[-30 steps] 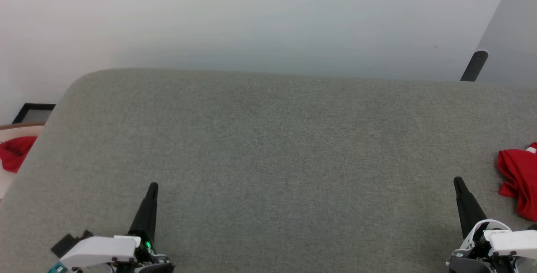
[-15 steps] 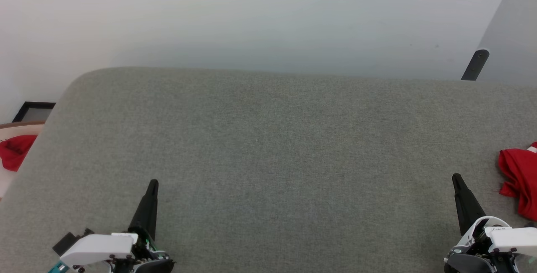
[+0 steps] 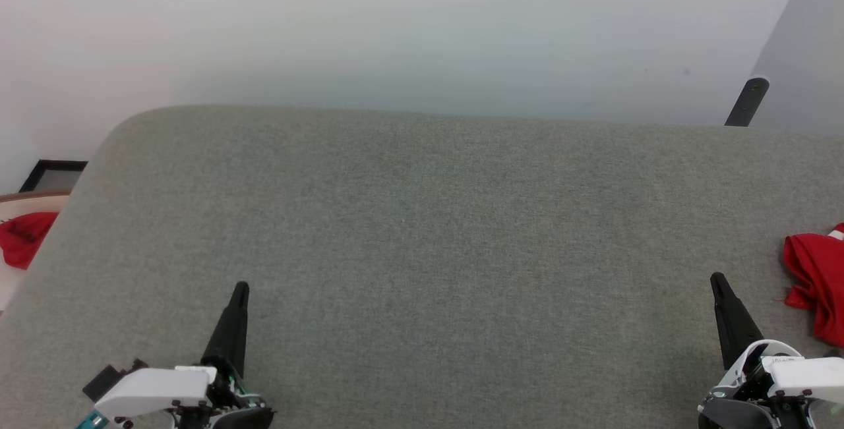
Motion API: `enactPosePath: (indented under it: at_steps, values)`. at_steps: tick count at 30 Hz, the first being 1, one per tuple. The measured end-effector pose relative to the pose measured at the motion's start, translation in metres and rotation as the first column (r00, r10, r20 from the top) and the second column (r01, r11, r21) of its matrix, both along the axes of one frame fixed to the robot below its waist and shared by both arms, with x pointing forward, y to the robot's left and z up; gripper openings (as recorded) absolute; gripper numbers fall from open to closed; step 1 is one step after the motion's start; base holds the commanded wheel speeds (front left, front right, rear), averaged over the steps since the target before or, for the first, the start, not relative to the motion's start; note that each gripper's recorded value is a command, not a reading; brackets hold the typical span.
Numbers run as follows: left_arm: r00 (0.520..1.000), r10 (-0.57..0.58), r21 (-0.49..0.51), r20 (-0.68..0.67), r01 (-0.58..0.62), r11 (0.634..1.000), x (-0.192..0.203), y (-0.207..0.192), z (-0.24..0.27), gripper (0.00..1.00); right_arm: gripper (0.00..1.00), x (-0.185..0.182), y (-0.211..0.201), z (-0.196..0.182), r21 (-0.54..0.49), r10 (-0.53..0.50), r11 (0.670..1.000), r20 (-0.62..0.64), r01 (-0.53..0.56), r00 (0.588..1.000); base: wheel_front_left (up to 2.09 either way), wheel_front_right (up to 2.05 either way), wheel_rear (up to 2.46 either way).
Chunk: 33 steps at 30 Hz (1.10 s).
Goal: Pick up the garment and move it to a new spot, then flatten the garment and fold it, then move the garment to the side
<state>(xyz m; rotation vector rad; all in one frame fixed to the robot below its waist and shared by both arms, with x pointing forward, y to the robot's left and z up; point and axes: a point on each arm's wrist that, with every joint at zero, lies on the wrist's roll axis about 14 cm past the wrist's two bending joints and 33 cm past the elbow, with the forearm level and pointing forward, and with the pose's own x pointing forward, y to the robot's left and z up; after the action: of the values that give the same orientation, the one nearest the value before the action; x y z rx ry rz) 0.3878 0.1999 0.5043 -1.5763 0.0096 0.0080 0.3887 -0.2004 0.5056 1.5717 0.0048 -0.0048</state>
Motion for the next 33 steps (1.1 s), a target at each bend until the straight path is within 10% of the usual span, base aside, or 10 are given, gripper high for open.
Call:
enactPosePath:
  at_steps: [33]
  values:
    - [1.0,0.002,0.002,0.0,-0.002,1.0,-0.0001,0.0003,0.0,0.0,0.0,0.0,0.0,0.0,0.0,0.0,1.0,0.0,0.0,1.0,0.0,0.0,0.0]
